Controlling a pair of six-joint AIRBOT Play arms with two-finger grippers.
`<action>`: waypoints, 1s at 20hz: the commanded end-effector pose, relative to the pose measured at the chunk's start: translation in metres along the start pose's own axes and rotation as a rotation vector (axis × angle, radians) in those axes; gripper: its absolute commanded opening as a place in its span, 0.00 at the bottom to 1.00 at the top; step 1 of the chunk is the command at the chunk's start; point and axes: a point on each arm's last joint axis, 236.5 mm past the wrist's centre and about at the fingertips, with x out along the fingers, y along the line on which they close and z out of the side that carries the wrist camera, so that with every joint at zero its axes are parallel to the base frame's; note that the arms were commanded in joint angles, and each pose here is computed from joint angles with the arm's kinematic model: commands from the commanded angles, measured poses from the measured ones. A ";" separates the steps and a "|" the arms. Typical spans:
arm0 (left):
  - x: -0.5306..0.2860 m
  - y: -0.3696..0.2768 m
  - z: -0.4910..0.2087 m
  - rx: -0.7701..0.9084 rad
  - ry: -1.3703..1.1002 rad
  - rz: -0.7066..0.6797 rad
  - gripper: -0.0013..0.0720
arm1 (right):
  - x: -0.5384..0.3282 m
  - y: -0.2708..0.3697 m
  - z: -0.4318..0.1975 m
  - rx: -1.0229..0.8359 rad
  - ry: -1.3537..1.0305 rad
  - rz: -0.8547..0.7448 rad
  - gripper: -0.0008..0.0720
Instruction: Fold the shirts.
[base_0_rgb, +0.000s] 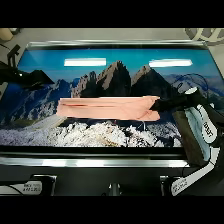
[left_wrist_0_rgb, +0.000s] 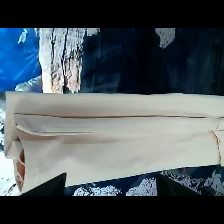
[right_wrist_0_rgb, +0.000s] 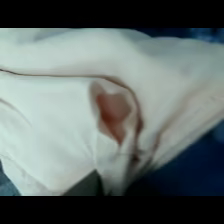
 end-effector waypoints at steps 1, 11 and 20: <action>0.018 -0.024 -0.005 0.053 0.028 -0.022 0.57 | -0.011 0.029 0.021 -0.006 -0.077 0.095 0.04; 0.227 -0.190 -0.085 0.197 0.197 -0.267 0.05 | -0.111 0.162 0.038 -0.293 -0.206 0.103 0.04; 0.311 -0.263 -0.145 -0.127 0.296 -0.496 0.05 | -0.169 0.242 0.004 -0.405 -0.262 0.099 0.04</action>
